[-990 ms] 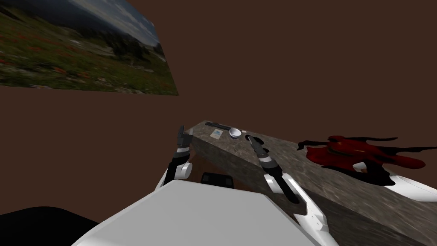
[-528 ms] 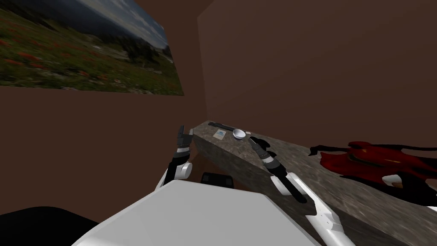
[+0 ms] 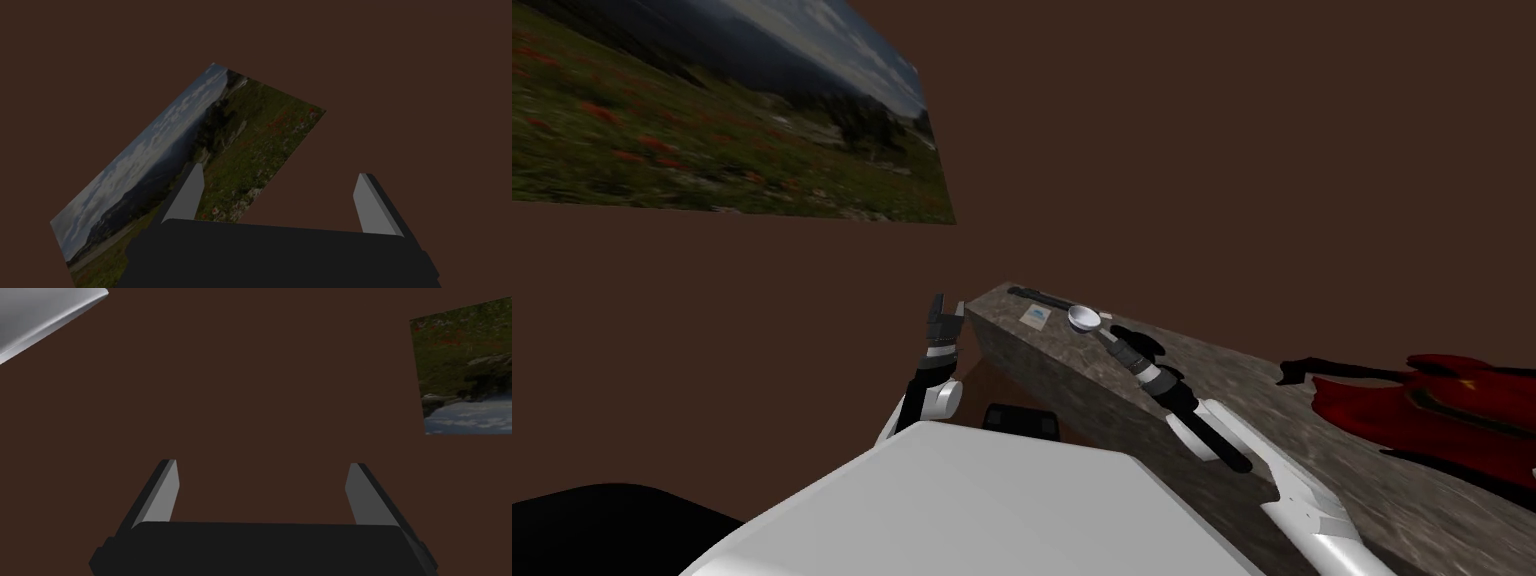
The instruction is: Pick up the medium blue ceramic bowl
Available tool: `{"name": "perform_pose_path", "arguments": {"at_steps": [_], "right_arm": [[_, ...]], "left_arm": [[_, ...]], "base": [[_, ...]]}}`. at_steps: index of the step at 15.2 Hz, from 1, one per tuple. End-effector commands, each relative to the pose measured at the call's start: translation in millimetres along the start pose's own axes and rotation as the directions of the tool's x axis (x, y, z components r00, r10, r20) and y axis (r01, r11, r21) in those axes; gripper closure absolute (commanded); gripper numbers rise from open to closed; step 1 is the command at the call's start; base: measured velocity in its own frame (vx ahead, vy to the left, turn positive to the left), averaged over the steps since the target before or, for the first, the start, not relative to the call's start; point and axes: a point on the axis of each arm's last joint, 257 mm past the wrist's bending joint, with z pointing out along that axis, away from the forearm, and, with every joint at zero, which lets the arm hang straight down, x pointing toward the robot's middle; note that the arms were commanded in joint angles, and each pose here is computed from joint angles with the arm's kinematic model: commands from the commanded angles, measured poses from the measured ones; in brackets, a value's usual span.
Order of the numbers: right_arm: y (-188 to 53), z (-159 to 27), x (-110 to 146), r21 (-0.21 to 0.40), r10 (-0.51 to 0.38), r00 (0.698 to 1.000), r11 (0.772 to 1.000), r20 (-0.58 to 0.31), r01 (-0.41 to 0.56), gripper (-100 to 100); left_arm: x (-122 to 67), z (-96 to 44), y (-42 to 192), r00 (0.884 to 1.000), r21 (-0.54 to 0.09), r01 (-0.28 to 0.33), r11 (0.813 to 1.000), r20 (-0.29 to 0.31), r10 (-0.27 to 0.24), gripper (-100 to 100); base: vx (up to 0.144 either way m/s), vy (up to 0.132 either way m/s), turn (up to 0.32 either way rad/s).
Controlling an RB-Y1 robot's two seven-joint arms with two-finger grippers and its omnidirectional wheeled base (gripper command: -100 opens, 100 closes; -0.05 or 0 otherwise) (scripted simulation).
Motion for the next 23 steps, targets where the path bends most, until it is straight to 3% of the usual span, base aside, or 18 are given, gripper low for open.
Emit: {"name": "perform_pose_path", "arguments": {"at_steps": [1, 6, 7, 12, 15, 17, 20, 22, 23], "right_arm": [[-18.4, -8.2, 6.9, 0.028, -0.055, 0.996, 0.998, -0.066, 0.057, -100], [-36.1, -17.9, 8.7, 0.042, -0.126, 0.98, 0.99, -0.153, 0.134, -100], [-52.1, -27.4, 13.6, 0.062, -0.161, 0.966, 0.982, -0.205, 0.177, -100], [-70.3, -39.6, 11.8, 0.064, -0.227, 0.929, 0.965, -0.294, 0.255, -100], [-102.5, -65.0, 15.8, 0.079, -0.287, 0.865, 0.934, -0.412, 0.348, -100], [-104.0, -65.8, 10.5, 0.067, -0.307, 0.848, 0.927, -0.432, 0.37, -100], [-134.4, -95.9, 11.6, 0.066, -0.347, 0.762, 0.889, -0.546, 0.453, -100], [-135.7, -96.3, 5.7, 0.053, -0.363, 0.744, 0.881, -0.561, 0.47, -100], [-149.7, -112.9, 5.8, 0.048, -0.373, 0.695, 0.862, -0.615, 0.505, -100]], "left_arm": [[0.0, 0.0, 0.0, 1.0, 0.0, 0.0, 1.0, 0.0, 0.0, 0], [0.0, 0.0, 0.0, 1.0, 0.0, 0.0, 1.0, 0.0, 0.0, 0], [0.0, 0.0, 0.0, 1.0, 0.0, 0.0, 1.0, 0.0, 0.0, 0], [0.0, 0.0, 0.0, 1.0, 0.0, 0.0, 1.0, 0.0, 0.0, 0], [0.0, 0.0, 0.0, 1.0, 0.0, 0.0, 1.0, 0.0, 0.0, 0], [0.0, 0.0, 0.0, 1.0, 0.0, 0.0, 1.0, 0.0, 0.0, 0], [0.0, 0.0, 0.0, 1.0, 0.0, 0.0, 1.0, 0.0, 0.0, 0], [0.0, 0.0, 0.0, 1.0, 0.0, 0.0, 1.0, 0.0, 0.0, 0], [0.0, 0.0, 0.0, 1.0, 0.0, 0.0, 1.0, 0.0, 0.0, 0]], "base": [[0.026, 0.064, 0.119], [0.03, 0.058, 0.099], [0.027, 0.061, 0.12], [0.033, 0.056, 0.1], [0.04, 0.072, 0.153], [0.036, 0.072, 0.093], [0.043, 0.069, 0.14], [0.048, 0.064, 0.092], [0.042, 0.064, 0.111]]}}
